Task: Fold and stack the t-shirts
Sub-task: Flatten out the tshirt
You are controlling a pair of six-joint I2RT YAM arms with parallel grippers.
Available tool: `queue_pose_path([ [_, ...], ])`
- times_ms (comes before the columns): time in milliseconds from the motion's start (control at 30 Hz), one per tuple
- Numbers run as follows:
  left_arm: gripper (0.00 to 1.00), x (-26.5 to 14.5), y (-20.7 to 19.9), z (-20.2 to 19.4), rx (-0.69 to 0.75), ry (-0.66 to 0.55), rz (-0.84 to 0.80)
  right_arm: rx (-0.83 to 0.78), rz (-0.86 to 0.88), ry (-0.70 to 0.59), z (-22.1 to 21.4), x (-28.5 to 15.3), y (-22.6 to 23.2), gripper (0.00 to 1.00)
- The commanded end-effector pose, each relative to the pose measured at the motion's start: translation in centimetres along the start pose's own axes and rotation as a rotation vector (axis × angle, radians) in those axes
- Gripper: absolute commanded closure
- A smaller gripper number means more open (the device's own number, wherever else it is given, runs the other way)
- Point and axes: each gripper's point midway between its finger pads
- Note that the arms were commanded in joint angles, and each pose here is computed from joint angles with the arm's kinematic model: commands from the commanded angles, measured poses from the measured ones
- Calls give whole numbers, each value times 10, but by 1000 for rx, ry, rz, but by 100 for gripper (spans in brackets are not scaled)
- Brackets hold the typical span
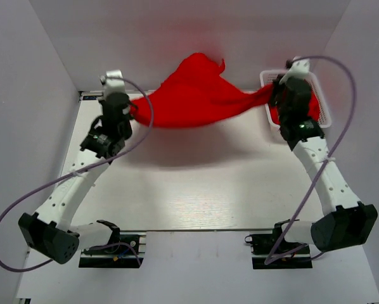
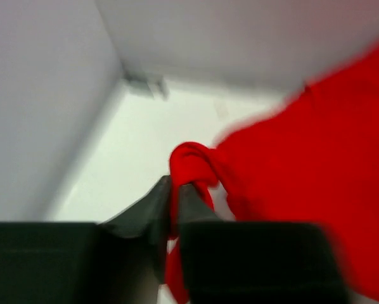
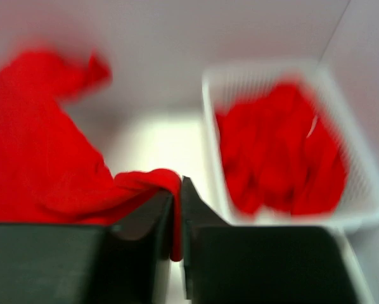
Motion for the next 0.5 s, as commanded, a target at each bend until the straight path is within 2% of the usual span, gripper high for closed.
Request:
queue_pose_path([
  [0,74,-33,-85,-152,-125,421,-266,33,-71,364,-152,-13,-31,83],
  [33,73,-45,-87,-176,-134,511,-270,38,-75,410,-169,-21,-35,74],
  [67,72,-74,-89,-215,-92,662,-307,55,-123,499,-201,-35,-47,60],
  [133,40,-102,-89,-246,-139,788,-317,43,-184,586,-232,-50,-63,30],
  [167,22,-120,-87,-273,-124,872,-325,34,-224,661,-249,-63,-72,19],
  [200,7,-131,-82,-285,-113,914,-323,24,-243,684,-253,-65,-76,10],
  [233,0,-136,-79,-289,-123,929,-311,12,-262,696,-255,-67,-79,10],
  [267,0,-139,-75,-285,-134,915,-314,-7,-284,729,-257,-72,-82,10],
  [333,0,-138,-68,-278,-128,891,-308,-9,-297,717,-249,-70,-82,10],
  [467,0,-110,-53,-235,-141,740,-233,37,-151,714,-239,-66,-53,10],
])
Point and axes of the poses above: each gripper's point midway between its finger pads, its own x axis out along the fingers, its own y axis along the line the jaws close on, z = x × y, and after that the axes turned 13 degrees about x, right-handed
